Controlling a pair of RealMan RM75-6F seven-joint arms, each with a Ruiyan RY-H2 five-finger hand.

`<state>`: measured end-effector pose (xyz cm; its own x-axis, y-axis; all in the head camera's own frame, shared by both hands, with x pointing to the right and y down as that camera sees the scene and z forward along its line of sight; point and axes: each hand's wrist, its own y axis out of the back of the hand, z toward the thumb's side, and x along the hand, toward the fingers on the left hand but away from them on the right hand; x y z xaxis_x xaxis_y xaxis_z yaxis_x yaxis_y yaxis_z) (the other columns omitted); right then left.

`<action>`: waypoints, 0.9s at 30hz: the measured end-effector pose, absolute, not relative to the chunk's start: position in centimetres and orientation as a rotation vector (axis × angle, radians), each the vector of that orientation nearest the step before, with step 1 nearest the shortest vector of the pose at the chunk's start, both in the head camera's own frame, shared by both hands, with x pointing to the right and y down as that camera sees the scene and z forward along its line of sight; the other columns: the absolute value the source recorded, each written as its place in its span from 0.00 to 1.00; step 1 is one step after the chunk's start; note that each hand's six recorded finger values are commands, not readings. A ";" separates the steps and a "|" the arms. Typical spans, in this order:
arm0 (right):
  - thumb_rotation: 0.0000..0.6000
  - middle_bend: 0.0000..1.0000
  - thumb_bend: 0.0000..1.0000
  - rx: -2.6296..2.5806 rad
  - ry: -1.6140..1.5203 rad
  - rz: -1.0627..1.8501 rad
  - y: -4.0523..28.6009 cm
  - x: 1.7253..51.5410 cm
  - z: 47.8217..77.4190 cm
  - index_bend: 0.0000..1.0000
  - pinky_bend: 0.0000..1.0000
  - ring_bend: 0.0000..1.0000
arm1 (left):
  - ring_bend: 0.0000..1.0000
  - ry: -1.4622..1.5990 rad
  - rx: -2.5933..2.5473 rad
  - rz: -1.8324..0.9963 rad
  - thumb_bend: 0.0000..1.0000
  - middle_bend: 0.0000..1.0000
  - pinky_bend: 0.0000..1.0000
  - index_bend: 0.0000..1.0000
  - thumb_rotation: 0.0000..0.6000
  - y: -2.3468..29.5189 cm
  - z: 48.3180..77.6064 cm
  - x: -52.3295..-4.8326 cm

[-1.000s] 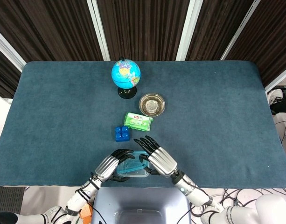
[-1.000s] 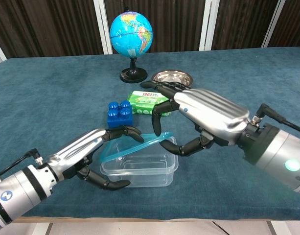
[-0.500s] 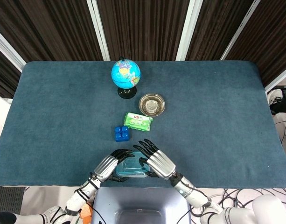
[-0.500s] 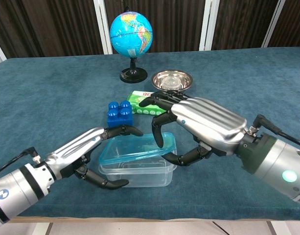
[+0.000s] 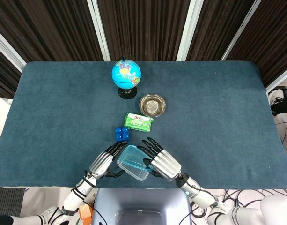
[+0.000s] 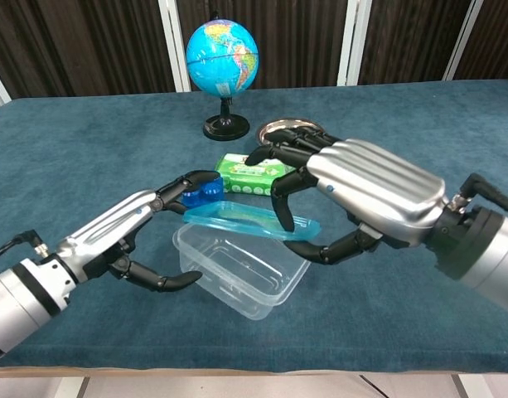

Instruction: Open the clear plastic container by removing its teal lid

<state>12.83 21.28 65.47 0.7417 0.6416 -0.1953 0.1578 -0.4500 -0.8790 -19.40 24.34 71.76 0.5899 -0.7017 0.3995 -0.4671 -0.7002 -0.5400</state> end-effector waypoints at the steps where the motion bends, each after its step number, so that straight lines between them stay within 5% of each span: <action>1: 1.00 0.14 0.48 -1.990 -0.607 0.641 21.2 12.9 65.4 0.78 0.00 0.00 | 0.01 0.943 -2.441 -0.858 0.25 0.00 0.16 0.00 1.00 24.3 71.8 -19.5; 22: 1.00 0.15 0.49 -1.710 -0.648 0.736 15.5 23.8 60.4 0.77 0.00 0.00 | 0.00 1.118 -2.182 -1.098 0.25 0.00 0.12 0.00 1.00 19.2 71.0 -32.9; 27: 1.00 0.13 0.47 -1.671 -0.642 0.849 14.7 27.0 61.9 0.60 0.00 0.00 | 0.00 1.095 -2.167 -1.119 0.25 0.00 0.12 0.00 1.00 19.2 70.6 -34.0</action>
<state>27.03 14.74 61.87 0.5964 0.7752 -0.2082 -0.0101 -0.2522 -0.9676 -34.04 19.18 70.64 0.3509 -0.8173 0.4571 -0.4393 -0.5748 -0.6904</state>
